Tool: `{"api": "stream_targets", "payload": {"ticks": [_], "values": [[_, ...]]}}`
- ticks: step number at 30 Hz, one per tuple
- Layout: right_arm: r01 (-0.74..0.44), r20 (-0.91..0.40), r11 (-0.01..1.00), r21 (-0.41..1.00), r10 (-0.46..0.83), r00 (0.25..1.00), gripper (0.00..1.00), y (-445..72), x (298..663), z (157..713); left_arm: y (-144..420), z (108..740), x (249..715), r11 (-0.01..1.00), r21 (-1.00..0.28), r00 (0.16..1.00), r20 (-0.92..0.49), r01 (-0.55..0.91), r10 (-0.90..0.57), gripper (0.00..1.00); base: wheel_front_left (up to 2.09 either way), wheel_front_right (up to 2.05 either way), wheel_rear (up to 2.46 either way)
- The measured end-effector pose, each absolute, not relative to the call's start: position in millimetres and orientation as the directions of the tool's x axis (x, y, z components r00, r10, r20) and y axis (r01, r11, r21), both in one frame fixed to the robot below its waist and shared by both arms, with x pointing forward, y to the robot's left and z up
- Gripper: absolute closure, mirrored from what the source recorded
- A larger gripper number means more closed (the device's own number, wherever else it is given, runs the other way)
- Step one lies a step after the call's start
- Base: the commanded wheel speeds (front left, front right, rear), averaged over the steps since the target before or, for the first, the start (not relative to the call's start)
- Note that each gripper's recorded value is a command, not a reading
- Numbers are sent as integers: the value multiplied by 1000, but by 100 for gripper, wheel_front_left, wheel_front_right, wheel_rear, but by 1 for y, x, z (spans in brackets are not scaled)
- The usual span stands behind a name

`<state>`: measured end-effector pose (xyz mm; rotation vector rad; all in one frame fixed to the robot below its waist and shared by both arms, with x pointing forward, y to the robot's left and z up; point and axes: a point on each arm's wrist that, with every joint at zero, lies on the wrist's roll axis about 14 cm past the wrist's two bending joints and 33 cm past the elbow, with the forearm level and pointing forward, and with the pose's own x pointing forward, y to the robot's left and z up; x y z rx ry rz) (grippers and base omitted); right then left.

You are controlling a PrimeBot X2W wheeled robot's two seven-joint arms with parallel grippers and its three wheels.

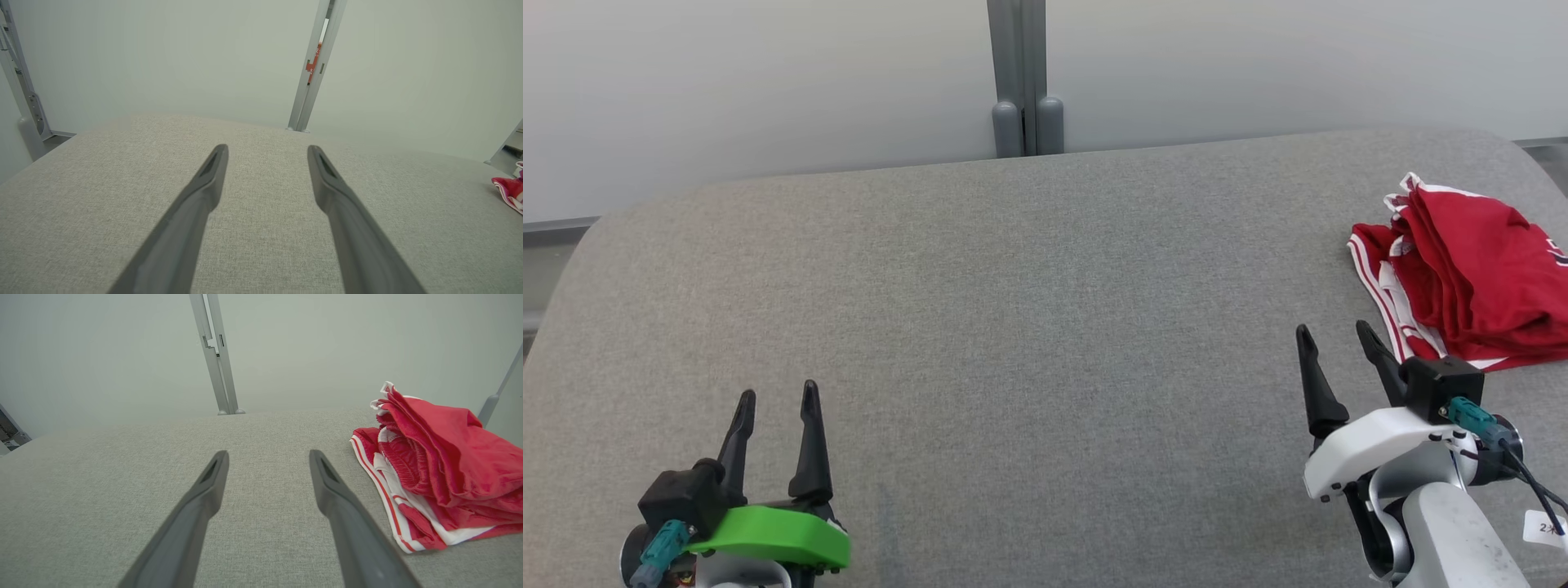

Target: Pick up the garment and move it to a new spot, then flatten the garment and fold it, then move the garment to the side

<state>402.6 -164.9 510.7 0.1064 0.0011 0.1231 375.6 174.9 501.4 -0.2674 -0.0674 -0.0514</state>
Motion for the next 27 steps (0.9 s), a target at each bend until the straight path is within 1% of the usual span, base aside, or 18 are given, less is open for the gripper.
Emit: {"api": "stream_targets", "payload": {"ticks": [9,23,24,27], "values": [[-102,-3,987,125,103,995,0,-170,401,507,169,493,377,963,-261,997,49,70,-59,0,0,0,0],[-118,-23,983,142,122,992,0,-163,402,500,173,490,377,965,-256,998,38,56,-47,0,0,0,0],[-118,-27,983,143,123,992,100,-162,402,499,173,489,377,965,-256,998,35,54,-47,100,0,0,0],[-108,-72,983,151,120,990,100,-163,395,484,172,478,373,963,-265,999,1,45,-47,100,0,0,0]]}}
